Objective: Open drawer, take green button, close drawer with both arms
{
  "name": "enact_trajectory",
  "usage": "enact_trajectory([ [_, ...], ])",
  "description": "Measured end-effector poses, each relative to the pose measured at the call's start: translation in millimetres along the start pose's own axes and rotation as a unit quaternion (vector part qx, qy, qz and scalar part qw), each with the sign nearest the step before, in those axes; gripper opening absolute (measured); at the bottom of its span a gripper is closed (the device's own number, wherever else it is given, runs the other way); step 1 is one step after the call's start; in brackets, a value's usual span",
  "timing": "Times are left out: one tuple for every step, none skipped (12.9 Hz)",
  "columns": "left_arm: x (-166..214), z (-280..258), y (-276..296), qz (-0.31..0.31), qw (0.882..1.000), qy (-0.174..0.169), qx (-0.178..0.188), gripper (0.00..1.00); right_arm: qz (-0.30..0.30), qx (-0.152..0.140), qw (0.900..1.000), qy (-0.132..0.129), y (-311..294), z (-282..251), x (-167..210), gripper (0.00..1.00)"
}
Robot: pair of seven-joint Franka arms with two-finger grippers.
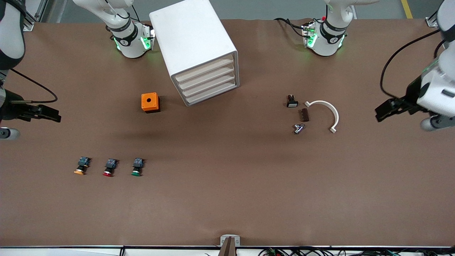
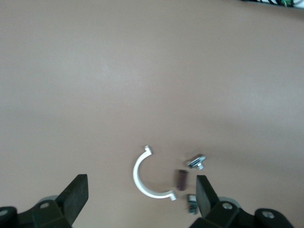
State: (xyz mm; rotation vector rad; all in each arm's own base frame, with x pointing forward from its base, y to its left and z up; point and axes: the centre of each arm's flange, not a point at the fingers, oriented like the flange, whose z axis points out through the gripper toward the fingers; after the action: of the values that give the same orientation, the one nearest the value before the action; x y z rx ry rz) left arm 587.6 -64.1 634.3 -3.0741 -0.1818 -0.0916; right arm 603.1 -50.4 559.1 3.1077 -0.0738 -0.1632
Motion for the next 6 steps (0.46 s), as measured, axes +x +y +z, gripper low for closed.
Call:
enact_trajectory([
  [-9.2,-9.7,-11.5,0.016,1.0,0.003,0.004,1.0,0.003,0.0,1.0,-0.001,3.4,0.8,0.0,1.0],
  [-19.1,-16.6,-22.2,0.022,1.0,0.005,0.005,1.0,0.002,0.0,1.0,-0.001,3.4,1.0,0.1,1.0],
  [-29.5,-21.9,-31.2,0.025,1.0,0.005,0.004,1.0,-0.001,0.001,1.0,-0.001,0.1,0.7,0.3,1.0],
  [-38.9,-25.4,-38.6,0.027,1.0,0.003,0.004,1.0,-0.005,0.001,1.0,0.0,-4.6,0.2,0.5,1.0],
  [-47.2,-28.1,-42.3,0.031,1.0,-0.001,0.004,1.0,-0.01,0.001,1.0,0.001,-10.6,-0.5,0.7,1.0],
  [-53.4,-29.3,-42.2,0.034,0.999,-0.007,0.005,1.0,-0.015,0.001,1.0,0.002,-15.9,-1.4,0.8,1.0],
])
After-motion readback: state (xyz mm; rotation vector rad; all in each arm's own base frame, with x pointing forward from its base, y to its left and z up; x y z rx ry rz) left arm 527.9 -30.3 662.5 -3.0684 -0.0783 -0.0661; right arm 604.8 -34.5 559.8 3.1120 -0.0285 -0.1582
